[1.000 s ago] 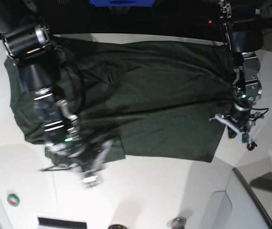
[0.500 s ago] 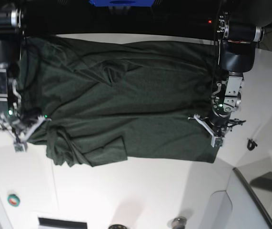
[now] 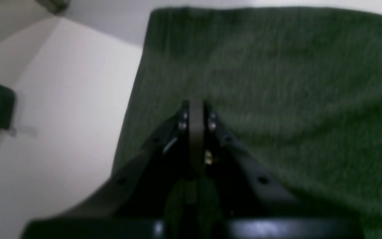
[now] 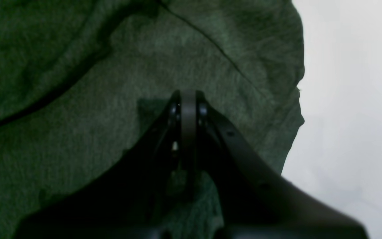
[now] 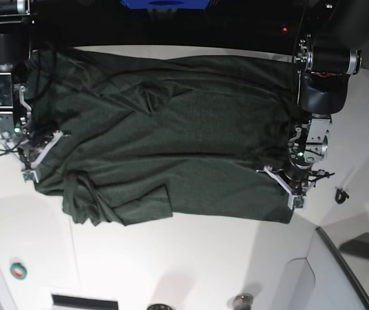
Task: Layout the t-shirt on the table in an organized manner, then fold the t-shirt properly
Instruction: 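Grasp the shirt corners with both grippers and pull them apart, then release the shirt corners and lift both grippers slightly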
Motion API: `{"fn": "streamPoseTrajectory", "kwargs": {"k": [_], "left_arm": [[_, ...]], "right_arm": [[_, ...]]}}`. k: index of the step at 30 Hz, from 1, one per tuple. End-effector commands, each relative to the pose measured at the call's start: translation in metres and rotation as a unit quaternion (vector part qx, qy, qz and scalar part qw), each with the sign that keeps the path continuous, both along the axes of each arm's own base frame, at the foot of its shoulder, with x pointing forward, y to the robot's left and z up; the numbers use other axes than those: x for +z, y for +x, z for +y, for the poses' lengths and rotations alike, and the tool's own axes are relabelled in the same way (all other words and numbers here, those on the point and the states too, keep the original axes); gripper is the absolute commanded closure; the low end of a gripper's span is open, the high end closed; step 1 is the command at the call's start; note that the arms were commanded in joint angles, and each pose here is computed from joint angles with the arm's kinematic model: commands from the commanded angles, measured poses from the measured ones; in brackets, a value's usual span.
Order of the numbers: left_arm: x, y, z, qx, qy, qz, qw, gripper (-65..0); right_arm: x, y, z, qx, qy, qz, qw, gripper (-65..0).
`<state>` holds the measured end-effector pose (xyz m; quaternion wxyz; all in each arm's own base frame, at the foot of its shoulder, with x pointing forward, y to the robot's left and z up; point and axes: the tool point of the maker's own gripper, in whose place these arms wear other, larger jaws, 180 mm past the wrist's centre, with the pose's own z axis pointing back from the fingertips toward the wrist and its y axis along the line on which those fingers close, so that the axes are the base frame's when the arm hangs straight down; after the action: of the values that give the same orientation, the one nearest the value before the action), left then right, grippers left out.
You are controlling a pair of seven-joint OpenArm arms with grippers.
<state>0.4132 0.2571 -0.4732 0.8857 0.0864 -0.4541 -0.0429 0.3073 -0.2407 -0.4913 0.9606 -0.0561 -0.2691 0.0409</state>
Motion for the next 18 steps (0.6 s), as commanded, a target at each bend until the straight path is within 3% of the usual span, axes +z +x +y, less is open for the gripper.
{"fn": "streamPoseTrajectory", "kwargs": {"k": [1,3,7,11,18], "left_arm": [[0.02,0.017,0.005,0.004,0.002,-0.031,1.0,0.0],[0.028,0.02,0.003,0.0,0.002,-0.043,0.999,0.0],[0.027,-0.02,-0.011,-0.024,0.014,-0.026,0.999,0.0],[0.027,-0.064,-0.03,-0.051,0.016,-0.024,0.998,0.0],[-0.002,-0.103,-0.03,-0.051,0.014,0.019,0.998,0.0]], "right_arm": [[0.006,0.001,-0.013,-0.011,-0.009,-0.007,0.9999,0.0],[0.005,-0.005,-0.024,-0.033,-0.007,-0.006,0.9994,0.0],[0.002,-0.021,-0.042,-0.063,-0.007,0.0,0.998,0.0],[-0.003,-0.031,-0.042,-0.06,-0.009,0.007,0.9981,0.0],[0.047,0.003,-0.03,-0.035,-0.018,-0.073,0.9965,0.0]]}}
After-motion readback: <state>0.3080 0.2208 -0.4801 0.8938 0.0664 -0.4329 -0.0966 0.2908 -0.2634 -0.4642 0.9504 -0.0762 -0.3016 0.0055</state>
